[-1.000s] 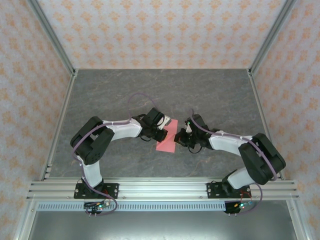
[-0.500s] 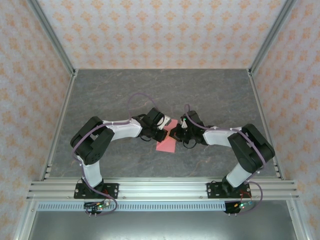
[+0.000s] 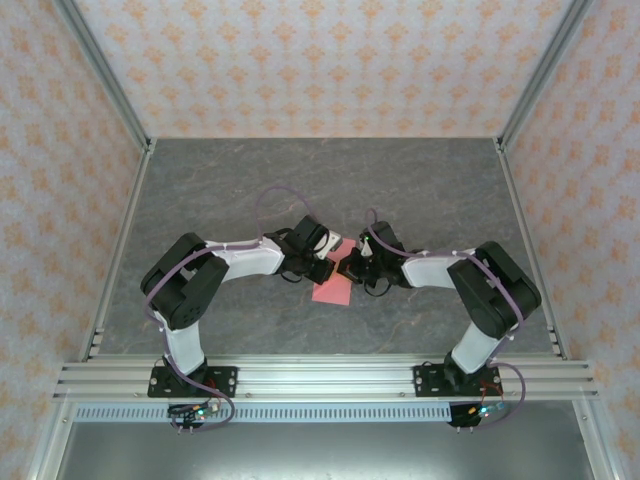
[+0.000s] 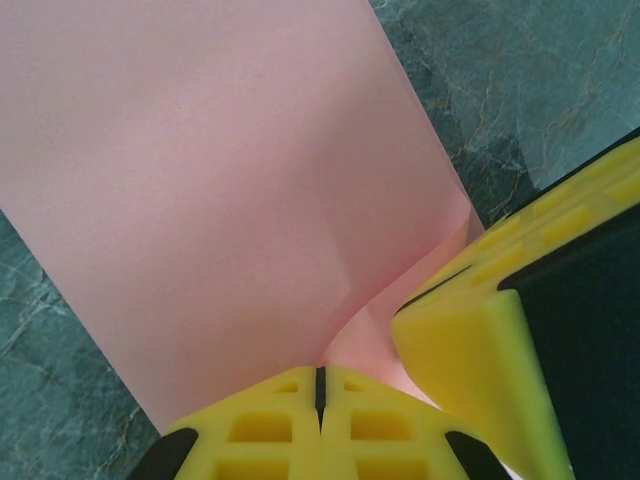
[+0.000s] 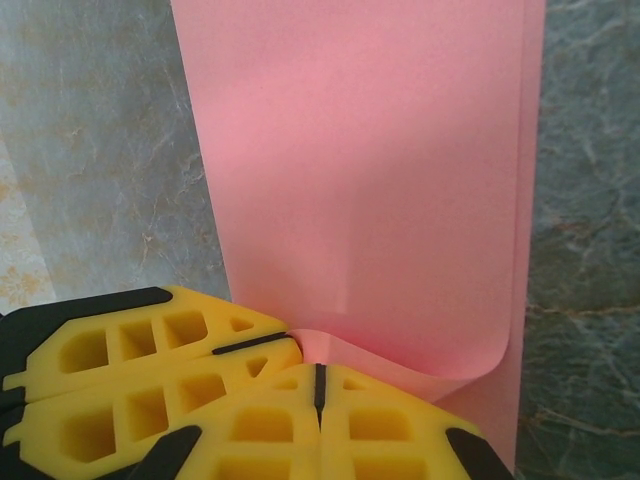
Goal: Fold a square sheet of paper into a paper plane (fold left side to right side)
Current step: Fold the triangle a second time at the center of the table.
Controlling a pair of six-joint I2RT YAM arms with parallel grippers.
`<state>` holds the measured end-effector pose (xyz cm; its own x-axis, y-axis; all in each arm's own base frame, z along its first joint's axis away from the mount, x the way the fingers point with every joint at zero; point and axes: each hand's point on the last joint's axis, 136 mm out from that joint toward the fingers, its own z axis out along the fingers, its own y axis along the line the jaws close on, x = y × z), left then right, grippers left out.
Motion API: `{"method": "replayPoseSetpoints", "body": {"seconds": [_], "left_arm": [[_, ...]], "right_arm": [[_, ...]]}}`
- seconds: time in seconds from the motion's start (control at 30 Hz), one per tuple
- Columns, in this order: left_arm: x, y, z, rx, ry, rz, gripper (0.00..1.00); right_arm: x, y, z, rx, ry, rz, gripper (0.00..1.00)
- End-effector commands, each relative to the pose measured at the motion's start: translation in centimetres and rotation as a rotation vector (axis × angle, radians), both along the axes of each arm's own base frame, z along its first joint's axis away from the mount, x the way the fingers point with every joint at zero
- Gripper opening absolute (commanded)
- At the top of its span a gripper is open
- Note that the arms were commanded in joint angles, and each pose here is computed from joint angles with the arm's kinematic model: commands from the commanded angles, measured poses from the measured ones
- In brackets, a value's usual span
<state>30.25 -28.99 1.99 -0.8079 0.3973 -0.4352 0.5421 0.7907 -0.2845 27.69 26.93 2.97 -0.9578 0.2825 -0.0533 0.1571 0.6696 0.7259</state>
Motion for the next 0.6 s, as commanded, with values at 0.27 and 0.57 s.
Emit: {"method": "replayPoseSetpoints", "body": {"seconds": [0.27,0.57], "left_arm": [[-0.6,0.5,-1.2,0.039,0.030,-0.010,0.05],[-0.3,0.4,0.0,0.019,0.008,-0.001,0.07]], "right_arm": [[-0.5,-1.2,-1.8,-0.114,0.011,0.025,0.05],[-1.6,-2.6,-4.1,-0.208,0.071,0.029,0.05]]}}
